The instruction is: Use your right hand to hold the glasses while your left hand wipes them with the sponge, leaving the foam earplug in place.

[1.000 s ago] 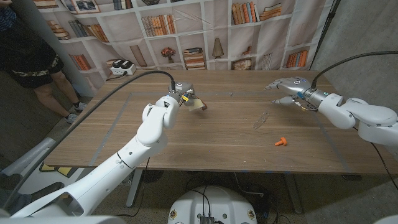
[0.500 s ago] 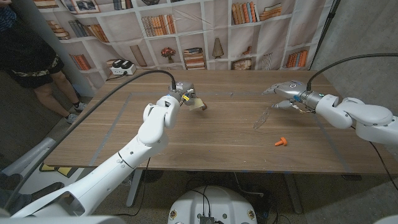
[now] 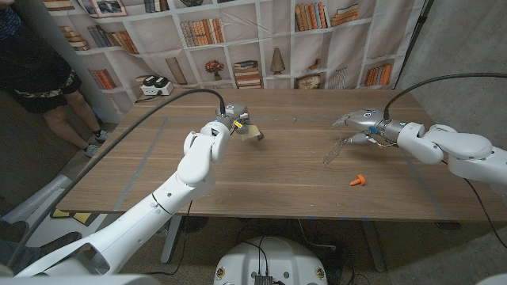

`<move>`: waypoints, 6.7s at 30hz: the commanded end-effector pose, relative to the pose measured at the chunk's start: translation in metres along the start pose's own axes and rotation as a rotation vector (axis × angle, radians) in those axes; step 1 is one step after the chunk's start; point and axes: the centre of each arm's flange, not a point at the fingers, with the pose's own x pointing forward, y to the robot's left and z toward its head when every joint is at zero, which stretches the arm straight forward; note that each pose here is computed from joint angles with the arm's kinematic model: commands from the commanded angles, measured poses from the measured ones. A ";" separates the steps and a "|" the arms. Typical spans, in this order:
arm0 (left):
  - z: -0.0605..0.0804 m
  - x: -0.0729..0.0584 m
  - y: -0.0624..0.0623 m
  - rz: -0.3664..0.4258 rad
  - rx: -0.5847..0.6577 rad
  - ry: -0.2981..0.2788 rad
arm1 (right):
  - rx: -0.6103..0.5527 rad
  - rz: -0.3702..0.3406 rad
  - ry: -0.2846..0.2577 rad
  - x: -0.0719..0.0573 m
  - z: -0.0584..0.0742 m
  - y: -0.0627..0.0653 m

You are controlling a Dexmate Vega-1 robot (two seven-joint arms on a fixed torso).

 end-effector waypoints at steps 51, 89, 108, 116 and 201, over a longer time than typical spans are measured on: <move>0.004 -0.005 -0.006 -0.012 0.001 0.023 | 0.009 0.112 -0.014 0.023 0.019 0.048; 0.005 0.005 -0.003 -0.010 0.007 0.012 | 0.013 -0.023 0.023 0.017 0.015 0.017; -0.004 0.002 -0.002 0.053 -0.035 0.033 | 0.048 -0.067 0.175 0.015 0.024 0.002; -0.006 -0.002 0.004 0.126 -0.061 0.034 | 0.139 -0.081 0.263 0.012 0.033 -0.002; 0.099 0.012 0.010 0.620 -0.195 -0.394 | 0.455 -0.206 0.426 0.018 0.062 -0.072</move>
